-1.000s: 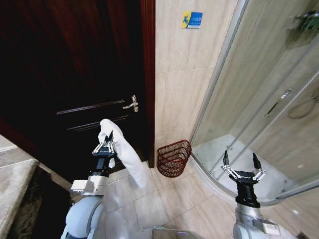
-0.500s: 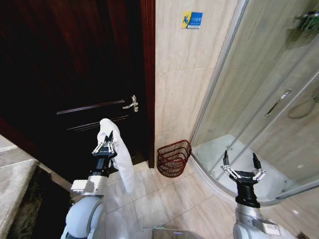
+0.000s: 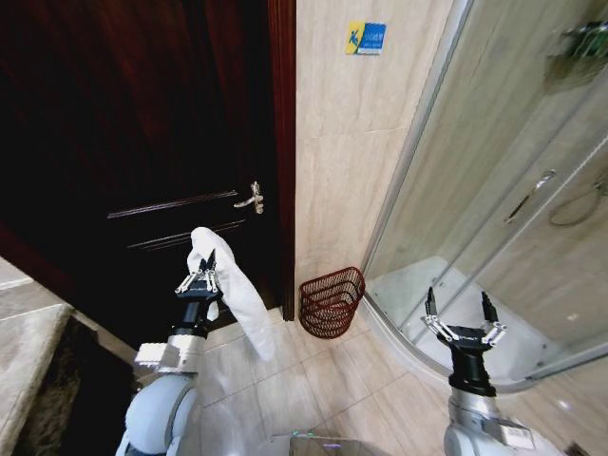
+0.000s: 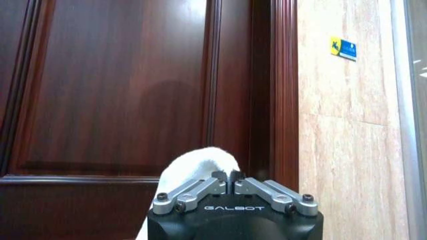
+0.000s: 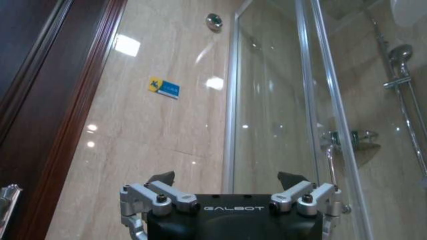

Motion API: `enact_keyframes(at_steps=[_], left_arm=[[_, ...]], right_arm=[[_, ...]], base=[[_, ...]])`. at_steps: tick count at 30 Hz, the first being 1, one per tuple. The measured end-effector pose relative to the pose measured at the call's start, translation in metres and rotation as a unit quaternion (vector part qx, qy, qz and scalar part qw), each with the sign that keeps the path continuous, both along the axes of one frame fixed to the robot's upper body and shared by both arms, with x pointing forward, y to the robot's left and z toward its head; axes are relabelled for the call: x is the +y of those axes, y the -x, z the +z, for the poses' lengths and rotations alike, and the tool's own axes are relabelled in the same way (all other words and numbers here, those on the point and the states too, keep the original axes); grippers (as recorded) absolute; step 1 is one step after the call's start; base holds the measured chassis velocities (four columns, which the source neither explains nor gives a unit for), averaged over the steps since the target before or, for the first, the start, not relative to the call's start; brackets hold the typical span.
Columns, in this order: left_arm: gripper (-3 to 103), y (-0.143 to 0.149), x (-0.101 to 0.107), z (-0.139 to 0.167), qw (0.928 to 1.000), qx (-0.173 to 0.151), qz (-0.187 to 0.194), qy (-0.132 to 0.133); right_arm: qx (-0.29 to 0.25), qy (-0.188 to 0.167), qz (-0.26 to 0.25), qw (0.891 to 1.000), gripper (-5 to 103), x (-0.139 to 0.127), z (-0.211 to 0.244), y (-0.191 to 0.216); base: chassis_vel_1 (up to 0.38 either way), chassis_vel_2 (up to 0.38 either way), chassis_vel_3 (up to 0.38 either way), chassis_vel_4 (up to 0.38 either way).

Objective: Discard the used towel into the hamper.

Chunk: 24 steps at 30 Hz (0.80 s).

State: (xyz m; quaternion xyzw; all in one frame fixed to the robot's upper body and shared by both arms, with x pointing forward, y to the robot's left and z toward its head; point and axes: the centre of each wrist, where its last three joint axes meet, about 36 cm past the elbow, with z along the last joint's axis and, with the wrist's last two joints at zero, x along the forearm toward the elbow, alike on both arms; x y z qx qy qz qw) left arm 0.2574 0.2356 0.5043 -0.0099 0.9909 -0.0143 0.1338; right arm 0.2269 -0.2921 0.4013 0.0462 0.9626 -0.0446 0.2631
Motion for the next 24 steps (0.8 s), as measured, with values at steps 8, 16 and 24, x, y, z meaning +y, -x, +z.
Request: enact_keyframes(at_steps=[8,16,24], left_arm=[[2,0.0000,0.0000,0.0000,1.0000,0.000,0.000,0.000],[2,0.0000,0.0000,0.0000,1.0000,0.000,0.000,0.000],[2,0.0000,0.0000,0.0000,1.0000,0.000,0.000,0.000]], right_arm=[[0.000,0.000,0.000,1.000,100,0.0000,0.0000,0.0000],[0.000,0.000,0.000,1.000,100,0.0000,0.0000,0.0000],[0.000,0.000,0.000,1.000,100,0.0000,0.0000,0.0000]], base=[[-0.005,-0.005,-0.004,-0.009],[-0.058,-0.060,-0.049,-0.071],[-0.003,-0.007,-0.005,-0.003]])
